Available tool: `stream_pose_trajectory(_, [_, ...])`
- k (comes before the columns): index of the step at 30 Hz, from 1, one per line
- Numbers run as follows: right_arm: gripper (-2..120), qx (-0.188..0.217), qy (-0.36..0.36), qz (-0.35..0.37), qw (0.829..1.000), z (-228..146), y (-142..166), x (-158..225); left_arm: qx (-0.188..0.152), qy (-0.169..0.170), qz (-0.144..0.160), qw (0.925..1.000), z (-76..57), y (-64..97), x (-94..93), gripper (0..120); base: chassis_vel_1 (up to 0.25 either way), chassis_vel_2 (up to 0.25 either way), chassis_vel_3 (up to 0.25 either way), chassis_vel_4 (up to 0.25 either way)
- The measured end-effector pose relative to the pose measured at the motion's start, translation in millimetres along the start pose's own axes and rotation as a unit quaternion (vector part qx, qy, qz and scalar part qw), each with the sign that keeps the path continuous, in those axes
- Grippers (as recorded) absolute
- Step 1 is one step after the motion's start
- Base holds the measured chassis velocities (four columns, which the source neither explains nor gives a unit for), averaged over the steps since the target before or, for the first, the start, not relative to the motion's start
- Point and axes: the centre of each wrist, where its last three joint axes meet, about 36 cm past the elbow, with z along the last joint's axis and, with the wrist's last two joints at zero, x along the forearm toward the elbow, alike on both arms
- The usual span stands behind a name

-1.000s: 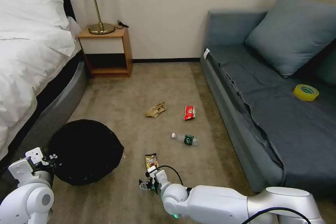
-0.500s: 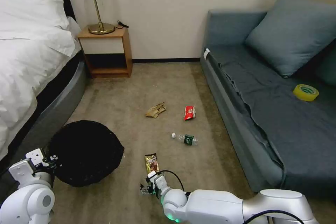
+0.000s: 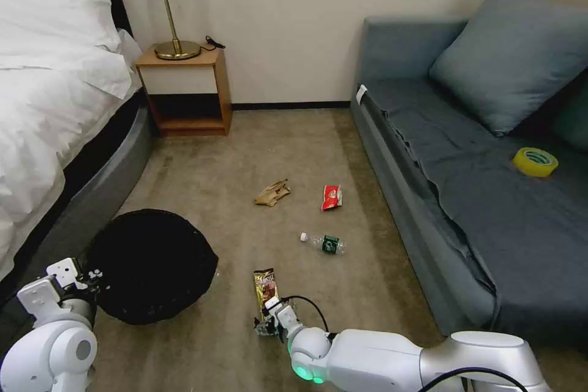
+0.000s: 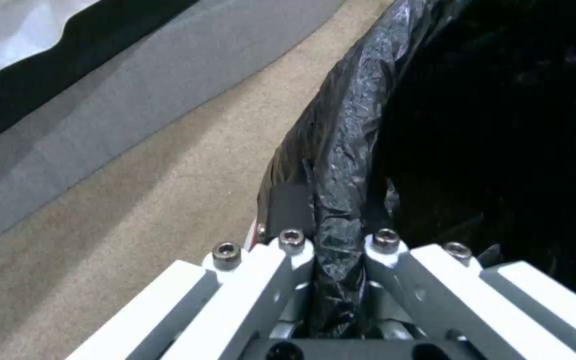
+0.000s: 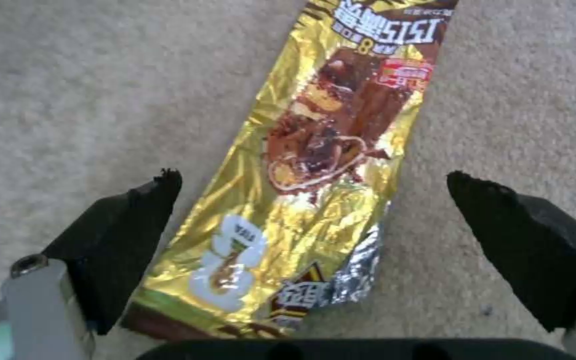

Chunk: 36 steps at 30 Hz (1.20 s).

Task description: Pick up the trash bin, then pick up the garbage on the floor and place it into the trash bin.

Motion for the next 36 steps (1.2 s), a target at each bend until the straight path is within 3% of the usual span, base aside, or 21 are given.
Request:
stream_pose_trajectory(14, [96, 0.008, 0.003, 0.011, 1.000, 9.4, -2.4, -8.2, 0.001, -0.001, -0.001, 1.0000, 1.2, -0.5, 0.6, 3, 0.000, 0.000, 0.000, 0.000])
stream_pose_trajectory(36, [18, 0.005, -0.002, 0.006, 1.000, 13.2, -4.1, -3.1, -0.001, 0.000, -0.004, 1.0000, 3.9, -0.8, -2.7, 3, 0.000, 0.000, 0.000, 0.000])
